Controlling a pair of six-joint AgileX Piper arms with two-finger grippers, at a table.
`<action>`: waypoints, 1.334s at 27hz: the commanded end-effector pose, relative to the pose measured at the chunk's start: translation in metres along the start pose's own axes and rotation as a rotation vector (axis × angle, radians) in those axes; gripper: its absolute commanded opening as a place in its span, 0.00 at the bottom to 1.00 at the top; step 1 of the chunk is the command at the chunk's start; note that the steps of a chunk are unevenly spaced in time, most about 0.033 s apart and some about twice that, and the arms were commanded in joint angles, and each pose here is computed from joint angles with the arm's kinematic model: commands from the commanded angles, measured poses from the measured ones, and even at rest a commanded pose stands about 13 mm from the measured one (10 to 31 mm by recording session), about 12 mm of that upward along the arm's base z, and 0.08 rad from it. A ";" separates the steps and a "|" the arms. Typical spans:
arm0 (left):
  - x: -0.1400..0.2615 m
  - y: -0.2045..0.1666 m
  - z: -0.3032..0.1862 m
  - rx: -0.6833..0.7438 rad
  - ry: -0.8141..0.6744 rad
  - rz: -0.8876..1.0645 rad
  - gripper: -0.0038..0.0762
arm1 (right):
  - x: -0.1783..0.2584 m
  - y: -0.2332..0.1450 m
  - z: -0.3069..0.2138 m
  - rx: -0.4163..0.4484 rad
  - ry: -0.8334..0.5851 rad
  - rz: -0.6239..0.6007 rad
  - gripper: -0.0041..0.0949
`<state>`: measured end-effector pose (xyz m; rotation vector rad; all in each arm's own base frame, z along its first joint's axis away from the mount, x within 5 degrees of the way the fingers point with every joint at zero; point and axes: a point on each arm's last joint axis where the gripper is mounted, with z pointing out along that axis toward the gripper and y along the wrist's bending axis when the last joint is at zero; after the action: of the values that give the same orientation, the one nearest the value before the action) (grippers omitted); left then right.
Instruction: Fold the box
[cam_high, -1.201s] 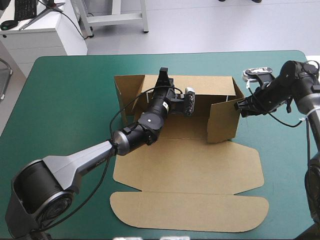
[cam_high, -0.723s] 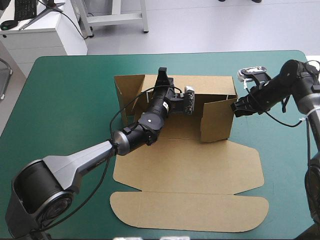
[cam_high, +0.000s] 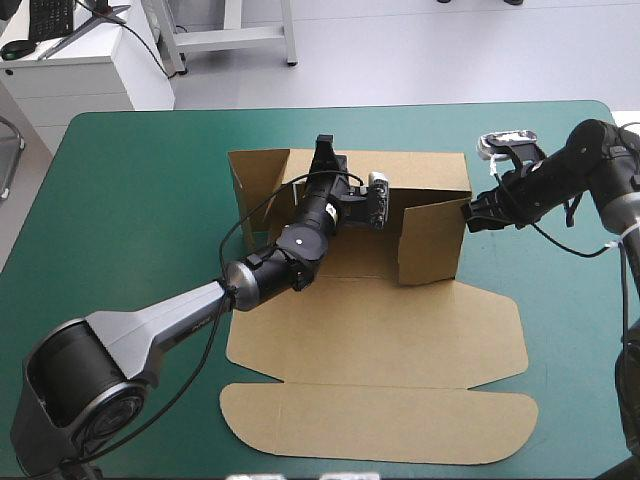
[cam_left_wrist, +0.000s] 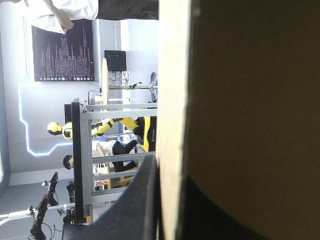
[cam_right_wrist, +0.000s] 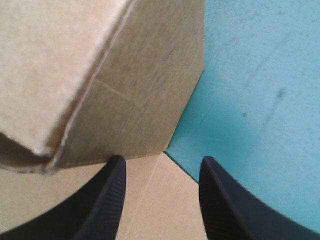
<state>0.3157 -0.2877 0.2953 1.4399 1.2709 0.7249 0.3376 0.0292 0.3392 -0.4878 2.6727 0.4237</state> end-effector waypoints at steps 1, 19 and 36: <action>-0.002 0.028 -0.016 -0.076 -0.020 -0.039 0.04 | 0.006 0.015 -0.012 -0.033 -0.016 -0.010 0.47; -0.003 0.028 -0.016 -0.076 -0.024 -0.068 0.04 | -0.008 0.026 0.006 0.025 -0.168 -0.307 0.47; -0.003 0.028 -0.016 -0.079 -0.028 -0.063 0.04 | -0.021 0.031 0.019 -0.056 -0.438 -0.295 0.47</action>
<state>0.3189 -0.2821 0.2964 1.3861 1.3167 0.7506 0.3525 0.0629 0.3183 -0.7796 2.2948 0.3826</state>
